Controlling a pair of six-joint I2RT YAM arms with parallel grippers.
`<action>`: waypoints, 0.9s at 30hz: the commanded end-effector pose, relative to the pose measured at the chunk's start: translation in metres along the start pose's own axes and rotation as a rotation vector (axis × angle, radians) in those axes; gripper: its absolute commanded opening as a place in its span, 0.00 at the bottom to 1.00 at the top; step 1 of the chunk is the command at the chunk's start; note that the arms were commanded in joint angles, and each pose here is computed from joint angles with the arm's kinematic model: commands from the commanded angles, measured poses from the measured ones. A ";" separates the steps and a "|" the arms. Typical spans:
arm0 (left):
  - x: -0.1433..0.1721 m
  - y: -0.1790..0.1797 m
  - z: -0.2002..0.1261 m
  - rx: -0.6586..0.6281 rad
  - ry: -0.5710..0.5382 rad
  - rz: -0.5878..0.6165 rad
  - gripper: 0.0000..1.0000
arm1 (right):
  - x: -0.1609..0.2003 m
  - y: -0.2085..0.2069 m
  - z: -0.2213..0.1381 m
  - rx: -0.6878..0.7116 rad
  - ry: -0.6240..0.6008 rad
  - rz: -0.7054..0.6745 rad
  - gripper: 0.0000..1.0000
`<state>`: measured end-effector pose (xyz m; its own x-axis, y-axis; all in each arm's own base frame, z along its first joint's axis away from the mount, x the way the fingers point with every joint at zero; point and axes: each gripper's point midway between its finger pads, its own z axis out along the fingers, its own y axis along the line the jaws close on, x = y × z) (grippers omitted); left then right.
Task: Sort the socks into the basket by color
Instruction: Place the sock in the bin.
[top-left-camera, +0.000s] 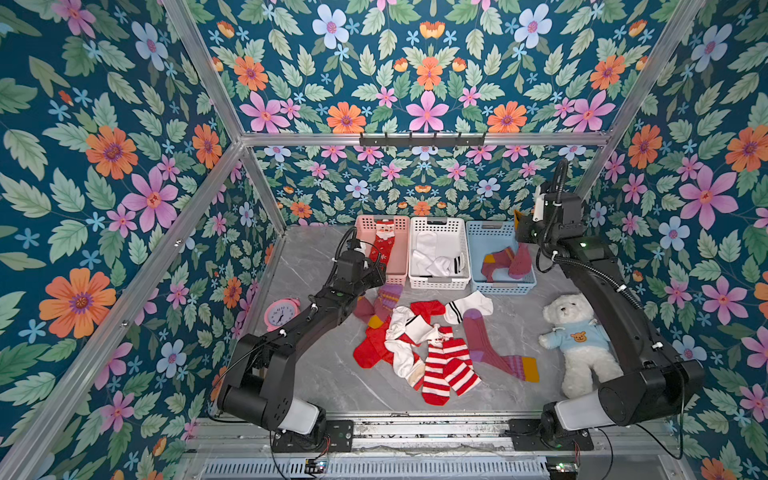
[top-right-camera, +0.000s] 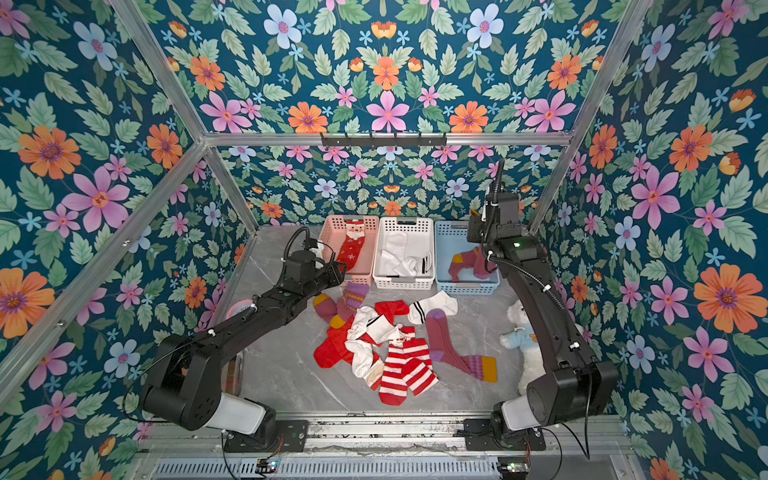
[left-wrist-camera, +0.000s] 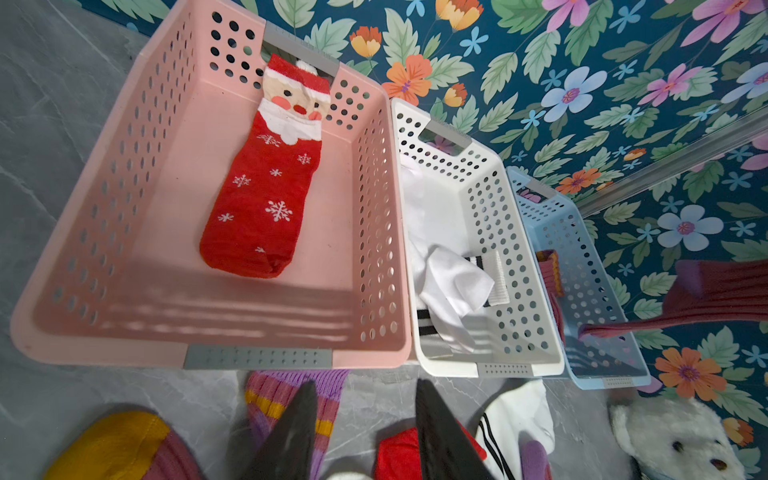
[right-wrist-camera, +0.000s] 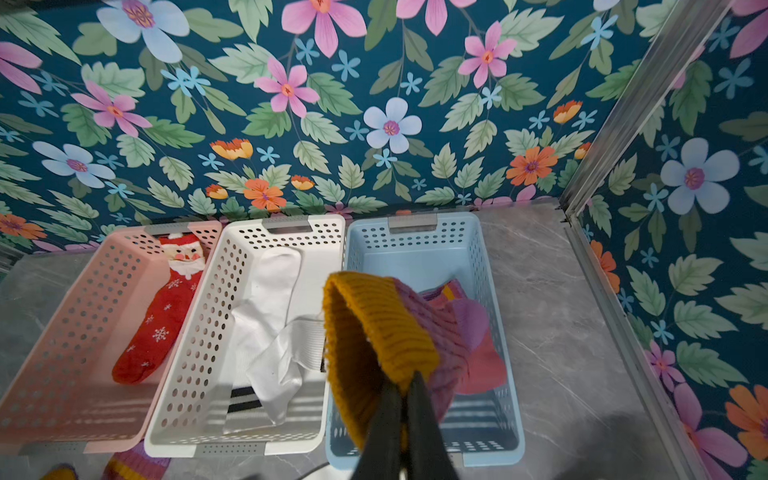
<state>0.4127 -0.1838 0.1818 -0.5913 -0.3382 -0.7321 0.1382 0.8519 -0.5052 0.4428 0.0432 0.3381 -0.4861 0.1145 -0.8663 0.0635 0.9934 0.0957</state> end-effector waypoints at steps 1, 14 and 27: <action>-0.003 0.000 0.001 -0.003 -0.007 0.008 0.42 | 0.005 0.001 0.015 -0.011 0.008 0.016 0.00; 0.003 0.006 0.000 -0.030 0.011 0.008 0.42 | 0.048 0.000 0.103 -0.013 0.163 0.057 0.00; 0.008 0.013 -0.011 -0.056 0.010 0.015 0.43 | 0.084 0.010 0.181 -0.059 0.294 0.112 0.00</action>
<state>0.4024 -0.1747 0.1748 -0.6021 -0.3314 -0.7264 0.1081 0.8676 -0.4854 0.5540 0.0543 0.1840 -0.6997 0.1958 -0.6871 0.0913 0.9783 0.1858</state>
